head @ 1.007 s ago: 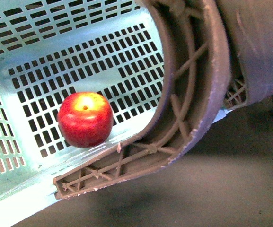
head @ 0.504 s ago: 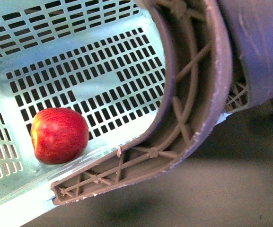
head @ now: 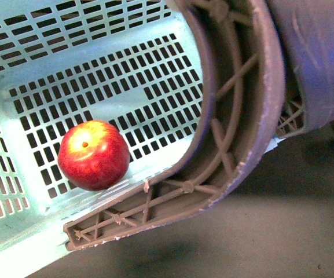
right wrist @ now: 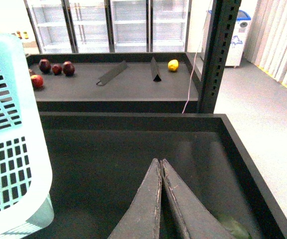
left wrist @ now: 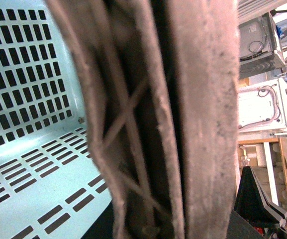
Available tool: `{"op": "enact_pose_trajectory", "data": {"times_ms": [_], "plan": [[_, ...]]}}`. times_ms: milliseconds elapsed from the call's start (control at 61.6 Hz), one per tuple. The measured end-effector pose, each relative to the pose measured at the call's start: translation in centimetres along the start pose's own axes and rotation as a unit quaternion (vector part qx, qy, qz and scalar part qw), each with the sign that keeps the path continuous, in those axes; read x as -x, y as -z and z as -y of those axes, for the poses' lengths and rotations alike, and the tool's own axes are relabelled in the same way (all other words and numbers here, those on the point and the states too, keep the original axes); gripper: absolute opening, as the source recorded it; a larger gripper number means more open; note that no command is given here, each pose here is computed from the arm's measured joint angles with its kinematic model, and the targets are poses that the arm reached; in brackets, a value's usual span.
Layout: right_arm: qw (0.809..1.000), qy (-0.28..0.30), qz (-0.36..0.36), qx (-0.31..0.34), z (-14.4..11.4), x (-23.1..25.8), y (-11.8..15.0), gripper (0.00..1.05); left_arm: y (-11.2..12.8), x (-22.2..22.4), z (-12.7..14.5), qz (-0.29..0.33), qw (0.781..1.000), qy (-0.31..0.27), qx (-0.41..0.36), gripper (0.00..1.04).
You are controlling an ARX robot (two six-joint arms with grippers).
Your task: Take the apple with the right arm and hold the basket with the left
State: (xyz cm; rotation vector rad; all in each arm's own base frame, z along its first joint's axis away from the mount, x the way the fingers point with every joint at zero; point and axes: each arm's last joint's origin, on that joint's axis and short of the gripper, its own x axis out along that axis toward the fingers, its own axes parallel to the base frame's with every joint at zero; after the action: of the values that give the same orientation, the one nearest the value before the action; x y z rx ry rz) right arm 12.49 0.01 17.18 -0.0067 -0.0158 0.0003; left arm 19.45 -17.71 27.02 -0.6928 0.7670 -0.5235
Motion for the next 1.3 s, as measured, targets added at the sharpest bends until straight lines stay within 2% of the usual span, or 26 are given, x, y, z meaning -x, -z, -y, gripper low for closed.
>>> {"op": "enact_pose_trajectory", "data": {"times_ms": [682, 763, 1072, 1299], "plan": [[1.0, 0.0, 0.001, 0.0, 0.0, 1.7, 0.0, 0.02, 0.0, 0.0, 0.0, 0.0, 1.0, 0.0, 0.0, 0.16], [1.0, 0.0, -0.016, 0.0, 0.0, 2.4, 0.4, 0.02, 0.0, 0.0, 0.0, 0.0, 1.0, 0.0, 0.0, 0.16], [1.0, 0.0, -0.002, 0.0, 0.0, 2.8, 0.2, 0.02, 0.0, 0.0, 0.0, 0.0, 1.0, 0.0, 0.0, 0.16], [1.0, 0.0, -0.001, 0.0, 0.0, 2.8, 0.2, 0.34, 0.0, 0.0, 0.0, 0.0, 1.0, 0.0, 0.0, 0.16]]}}
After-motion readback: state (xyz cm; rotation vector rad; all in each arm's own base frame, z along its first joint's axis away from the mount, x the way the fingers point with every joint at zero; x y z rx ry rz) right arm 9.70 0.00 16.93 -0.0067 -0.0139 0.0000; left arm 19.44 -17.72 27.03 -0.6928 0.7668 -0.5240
